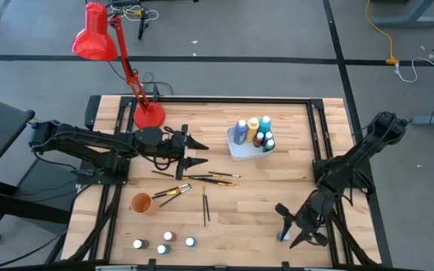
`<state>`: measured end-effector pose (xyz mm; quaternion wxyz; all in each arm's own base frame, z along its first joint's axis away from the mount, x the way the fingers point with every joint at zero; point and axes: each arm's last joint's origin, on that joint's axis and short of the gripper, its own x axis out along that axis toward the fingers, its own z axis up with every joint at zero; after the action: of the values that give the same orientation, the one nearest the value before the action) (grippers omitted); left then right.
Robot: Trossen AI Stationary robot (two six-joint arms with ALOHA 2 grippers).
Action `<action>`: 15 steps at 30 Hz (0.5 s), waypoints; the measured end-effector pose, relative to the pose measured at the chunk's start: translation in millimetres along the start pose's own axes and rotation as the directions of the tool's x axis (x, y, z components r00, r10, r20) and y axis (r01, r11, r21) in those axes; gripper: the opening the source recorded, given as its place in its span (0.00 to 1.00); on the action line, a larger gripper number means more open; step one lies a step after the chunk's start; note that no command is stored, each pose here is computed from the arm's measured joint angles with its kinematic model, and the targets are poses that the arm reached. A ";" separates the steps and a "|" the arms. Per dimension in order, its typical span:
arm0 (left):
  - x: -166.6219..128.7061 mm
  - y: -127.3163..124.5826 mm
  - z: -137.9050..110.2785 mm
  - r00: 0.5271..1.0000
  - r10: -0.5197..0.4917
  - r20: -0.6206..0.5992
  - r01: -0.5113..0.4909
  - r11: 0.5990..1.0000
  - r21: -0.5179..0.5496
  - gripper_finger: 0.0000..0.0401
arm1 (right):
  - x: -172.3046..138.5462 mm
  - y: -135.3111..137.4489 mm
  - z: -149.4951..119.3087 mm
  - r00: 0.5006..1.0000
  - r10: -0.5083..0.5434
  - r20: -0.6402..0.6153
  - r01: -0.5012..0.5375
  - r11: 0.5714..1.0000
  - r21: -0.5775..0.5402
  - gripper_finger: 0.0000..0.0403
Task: Pick & Place Paint Supplies
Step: Put the small light blue paint bottle into the white bin
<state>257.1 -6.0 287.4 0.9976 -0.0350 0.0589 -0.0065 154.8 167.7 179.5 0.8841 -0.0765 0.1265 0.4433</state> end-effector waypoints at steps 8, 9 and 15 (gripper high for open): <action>0.0 0.0 0.1 1.000 0.000 0.000 0.000 1.000 0.004 0.52 | -2.4 1.1 -19.0 1.000 -0.008 0.013 0.008 0.999 0.048 0.46; 0.0 0.0 0.1 1.000 0.000 0.000 0.000 1.000 0.004 0.52 | -2.6 0.9 -21.4 1.000 -0.022 0.004 0.022 0.999 0.050 0.46; 0.0 0.0 0.1 1.000 0.000 0.000 0.000 1.000 -0.002 0.52 | -1.5 1.6 -30.1 0.999 -0.010 -0.035 0.013 0.996 0.086 0.47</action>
<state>257.1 -6.0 287.6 0.9976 -0.0361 0.0587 -0.0062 148.0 160.1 151.2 0.8869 -0.0469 0.1603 0.4308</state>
